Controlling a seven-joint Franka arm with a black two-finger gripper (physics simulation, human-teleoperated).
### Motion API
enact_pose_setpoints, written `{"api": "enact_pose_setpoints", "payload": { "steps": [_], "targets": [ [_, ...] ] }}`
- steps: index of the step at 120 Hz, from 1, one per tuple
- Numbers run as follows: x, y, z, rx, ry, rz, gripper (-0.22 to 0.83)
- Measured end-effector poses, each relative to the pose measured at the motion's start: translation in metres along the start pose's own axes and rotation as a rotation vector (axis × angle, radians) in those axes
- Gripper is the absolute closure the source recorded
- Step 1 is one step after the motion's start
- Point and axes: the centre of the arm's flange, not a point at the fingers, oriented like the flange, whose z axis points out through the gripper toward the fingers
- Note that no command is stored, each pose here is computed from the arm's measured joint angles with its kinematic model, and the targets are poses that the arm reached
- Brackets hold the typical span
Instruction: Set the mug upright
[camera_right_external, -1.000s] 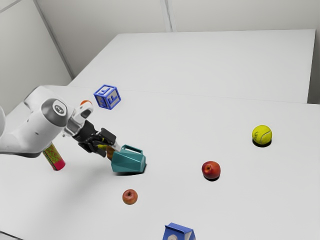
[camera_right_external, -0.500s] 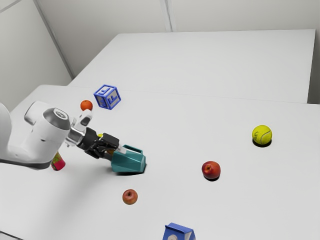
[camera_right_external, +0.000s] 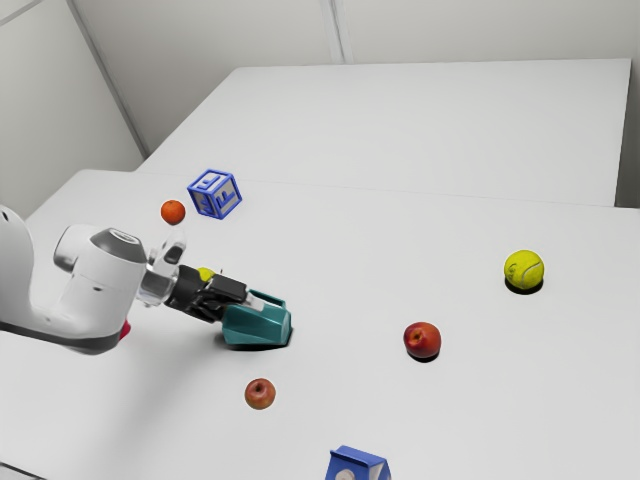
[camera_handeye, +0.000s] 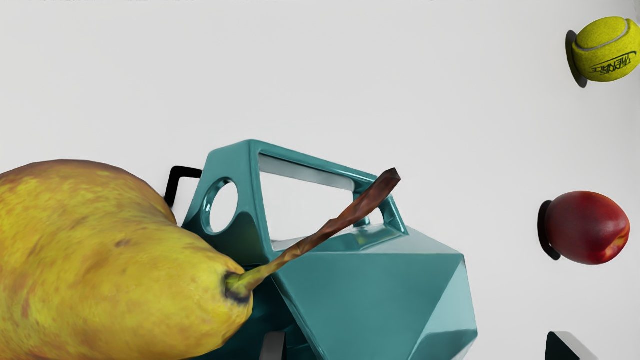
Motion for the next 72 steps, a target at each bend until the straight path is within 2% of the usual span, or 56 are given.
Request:
{"api": "enact_pose_setpoints", "payload": {
  "steps": [16,49,72],
  "targets": [
    [-0.0012,-0.0003,0.0043,-0.014,0.007,0.020,0.15],
    [-0.0006,0.0010,0.0046,-0.023,0.019,0.072,0.47],
    [0.0029,0.0096,-0.0016,-0.025,0.034,0.119,0.60]
  ]
}}
